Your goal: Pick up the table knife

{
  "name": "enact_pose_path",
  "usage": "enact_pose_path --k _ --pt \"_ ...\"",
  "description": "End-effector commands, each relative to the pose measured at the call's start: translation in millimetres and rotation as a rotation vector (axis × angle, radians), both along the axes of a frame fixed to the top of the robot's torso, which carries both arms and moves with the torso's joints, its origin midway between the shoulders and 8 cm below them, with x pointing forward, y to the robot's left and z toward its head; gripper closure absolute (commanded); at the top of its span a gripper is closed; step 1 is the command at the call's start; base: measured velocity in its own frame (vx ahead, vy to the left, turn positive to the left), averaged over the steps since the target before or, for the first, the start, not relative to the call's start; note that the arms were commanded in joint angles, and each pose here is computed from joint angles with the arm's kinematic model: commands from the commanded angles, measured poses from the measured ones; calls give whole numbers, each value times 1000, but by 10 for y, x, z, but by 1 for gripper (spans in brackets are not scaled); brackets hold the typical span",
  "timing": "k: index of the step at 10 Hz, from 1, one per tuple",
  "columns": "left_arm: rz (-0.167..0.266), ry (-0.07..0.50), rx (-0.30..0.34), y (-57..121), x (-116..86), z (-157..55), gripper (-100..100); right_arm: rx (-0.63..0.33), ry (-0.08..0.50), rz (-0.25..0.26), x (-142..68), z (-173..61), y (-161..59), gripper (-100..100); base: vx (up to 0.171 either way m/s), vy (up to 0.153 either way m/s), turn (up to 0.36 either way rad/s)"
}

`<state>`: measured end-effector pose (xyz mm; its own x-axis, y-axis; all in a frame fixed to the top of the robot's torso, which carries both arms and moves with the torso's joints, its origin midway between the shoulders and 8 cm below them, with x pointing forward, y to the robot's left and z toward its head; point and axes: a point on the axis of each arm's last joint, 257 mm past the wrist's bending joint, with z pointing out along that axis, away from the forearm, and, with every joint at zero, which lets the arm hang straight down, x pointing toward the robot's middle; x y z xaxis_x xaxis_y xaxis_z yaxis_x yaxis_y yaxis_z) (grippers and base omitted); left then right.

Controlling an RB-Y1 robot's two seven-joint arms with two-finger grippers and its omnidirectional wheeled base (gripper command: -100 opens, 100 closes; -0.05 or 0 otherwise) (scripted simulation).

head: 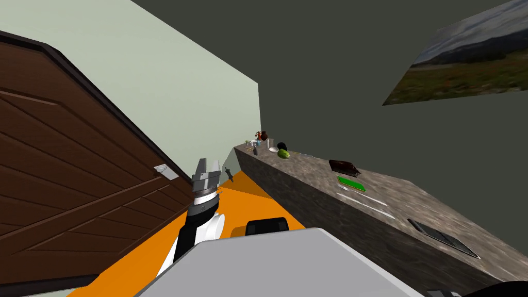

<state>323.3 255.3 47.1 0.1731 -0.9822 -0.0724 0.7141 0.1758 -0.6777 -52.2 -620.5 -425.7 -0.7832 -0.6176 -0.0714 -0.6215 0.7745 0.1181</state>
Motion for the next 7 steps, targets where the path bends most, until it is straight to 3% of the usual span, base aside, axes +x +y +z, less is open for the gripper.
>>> enact_pose_path --k 1,3,4,7 --pt "0 0 0 0 0 0 0 -30 22 12 -104 145 -136 -100 85 34 83" --pt "0 0 0 0 0 0 0 -142 90 53 -275 492 -666 -100 109 26 191" --pt "0 0 0 0 0 0 0 -142 90 53 -275 492 -666 -100 106 11 60" --pt "0 0 0 0 0 0 0 -255 151 86 -387 880 -1162 -100 117 9 179"
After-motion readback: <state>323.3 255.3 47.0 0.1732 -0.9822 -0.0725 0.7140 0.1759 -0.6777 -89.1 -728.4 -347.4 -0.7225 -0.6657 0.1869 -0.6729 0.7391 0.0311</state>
